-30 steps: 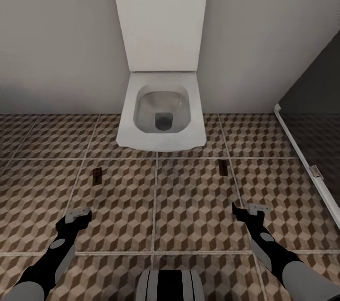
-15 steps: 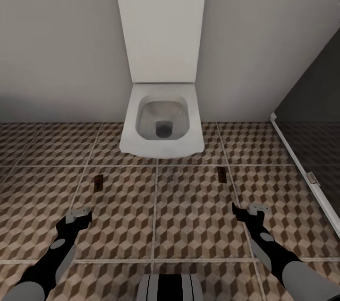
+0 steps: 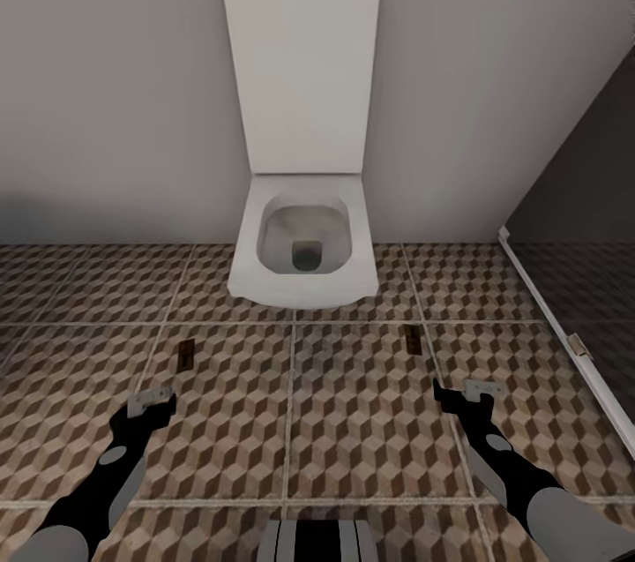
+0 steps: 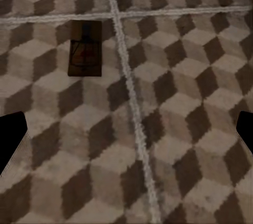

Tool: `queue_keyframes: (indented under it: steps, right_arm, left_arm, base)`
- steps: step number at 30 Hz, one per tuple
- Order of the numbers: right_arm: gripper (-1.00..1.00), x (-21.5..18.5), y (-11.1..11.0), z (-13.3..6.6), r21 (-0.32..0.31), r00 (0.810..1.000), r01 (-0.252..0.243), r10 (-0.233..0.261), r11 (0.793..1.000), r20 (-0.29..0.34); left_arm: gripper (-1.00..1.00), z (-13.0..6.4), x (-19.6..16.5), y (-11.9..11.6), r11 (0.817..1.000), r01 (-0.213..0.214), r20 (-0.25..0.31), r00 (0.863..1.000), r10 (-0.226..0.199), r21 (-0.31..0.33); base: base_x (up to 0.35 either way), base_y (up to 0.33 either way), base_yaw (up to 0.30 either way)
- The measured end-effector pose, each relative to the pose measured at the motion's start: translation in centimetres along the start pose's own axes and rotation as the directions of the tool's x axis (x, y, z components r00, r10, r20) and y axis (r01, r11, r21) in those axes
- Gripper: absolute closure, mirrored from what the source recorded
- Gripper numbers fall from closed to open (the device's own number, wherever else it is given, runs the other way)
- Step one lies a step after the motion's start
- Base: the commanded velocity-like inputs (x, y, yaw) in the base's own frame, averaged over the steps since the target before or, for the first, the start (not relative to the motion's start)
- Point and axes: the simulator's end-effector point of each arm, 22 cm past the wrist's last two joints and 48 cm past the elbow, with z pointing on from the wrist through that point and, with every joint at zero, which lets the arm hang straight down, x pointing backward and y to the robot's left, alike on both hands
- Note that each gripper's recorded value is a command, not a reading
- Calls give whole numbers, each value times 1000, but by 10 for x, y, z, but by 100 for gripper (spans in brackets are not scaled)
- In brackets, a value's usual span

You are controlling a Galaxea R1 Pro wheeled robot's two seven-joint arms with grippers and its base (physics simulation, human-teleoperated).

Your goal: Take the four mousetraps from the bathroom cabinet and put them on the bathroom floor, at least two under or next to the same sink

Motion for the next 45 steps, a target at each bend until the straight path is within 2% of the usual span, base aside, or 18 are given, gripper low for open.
queue_keyframes:
  steps: [22, 45]
  right_arm:
    - [-100, -56, -1, -15, -4, 996, -15, 15, 1000, 89]
    - [-100, -112, 1, -35, -13, 983, -32, 34, 999, 178]
  left_arm:
    - [-100, -17, -51, -1, 999, 30, 83, 996, -31, 11]
    - [-100, -39, -103, 2, 998, 59, 171, 983, -62, 23]
  base:
    - [0, 0, 0]
    - [0, 0, 0]
